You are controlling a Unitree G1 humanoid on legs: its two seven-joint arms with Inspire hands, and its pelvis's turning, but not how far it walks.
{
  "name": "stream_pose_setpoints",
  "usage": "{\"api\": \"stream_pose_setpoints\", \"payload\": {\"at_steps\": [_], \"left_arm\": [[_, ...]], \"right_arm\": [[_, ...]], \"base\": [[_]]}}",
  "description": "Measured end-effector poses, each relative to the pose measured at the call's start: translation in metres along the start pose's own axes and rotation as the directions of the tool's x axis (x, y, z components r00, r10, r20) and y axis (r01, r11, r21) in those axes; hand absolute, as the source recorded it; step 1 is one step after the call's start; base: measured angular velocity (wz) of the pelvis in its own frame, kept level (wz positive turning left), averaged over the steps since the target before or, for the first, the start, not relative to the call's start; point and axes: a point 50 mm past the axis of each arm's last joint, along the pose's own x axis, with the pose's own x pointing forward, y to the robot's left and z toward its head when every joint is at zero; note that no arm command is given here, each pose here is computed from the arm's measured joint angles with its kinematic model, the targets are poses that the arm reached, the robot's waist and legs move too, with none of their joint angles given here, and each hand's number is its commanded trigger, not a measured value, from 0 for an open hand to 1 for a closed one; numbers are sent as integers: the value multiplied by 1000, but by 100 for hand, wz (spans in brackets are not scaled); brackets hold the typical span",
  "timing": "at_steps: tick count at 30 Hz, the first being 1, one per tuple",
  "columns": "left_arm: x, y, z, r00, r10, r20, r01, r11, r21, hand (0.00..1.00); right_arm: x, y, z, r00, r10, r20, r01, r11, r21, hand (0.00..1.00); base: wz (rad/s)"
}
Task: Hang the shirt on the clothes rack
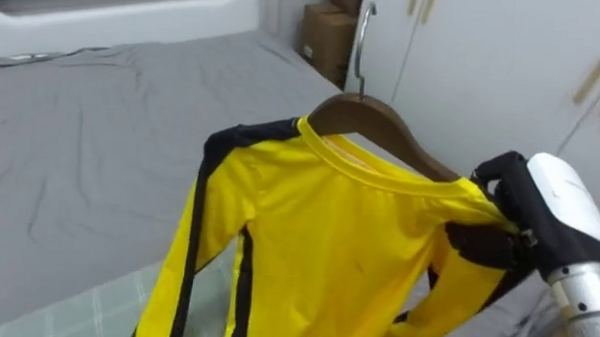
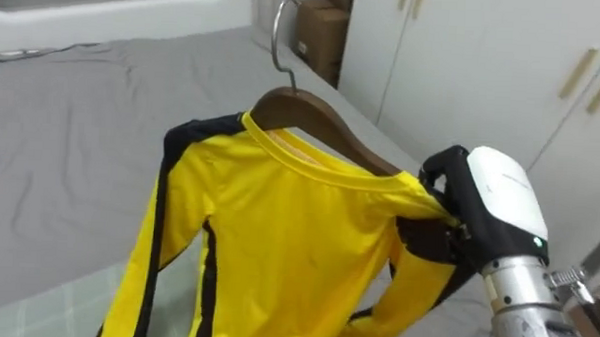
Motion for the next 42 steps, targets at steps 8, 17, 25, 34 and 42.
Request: {"api": "stream_pose_setpoints", "payload": {"at_steps": [8,17,25,34,42], "left_arm": [[2,11,-8,996,30,-90,-25,998,50,0],[1,18,-19,978,83,-190,-68,994,83,0],[-3,1,-13,984,90,-155,-77,993,92,0],[-7,-21,-3,990,66,-125,-66,998,5,0],[-9,-30,-5,992,4,-124,0,1000,27,0]], "right_arm": [[2,6,5,998,65,22,-66,996,60,100],[2,13,6,995,100,14,-101,994,38,100],[1,18,0,991,129,-45,-128,992,21,100],[5,8,3,995,95,-42,-97,995,-35,100],[0,8,1,996,60,-67,-59,998,11,100]], "base": [[-34],[-65],[-60],[-53],[-44]]}}
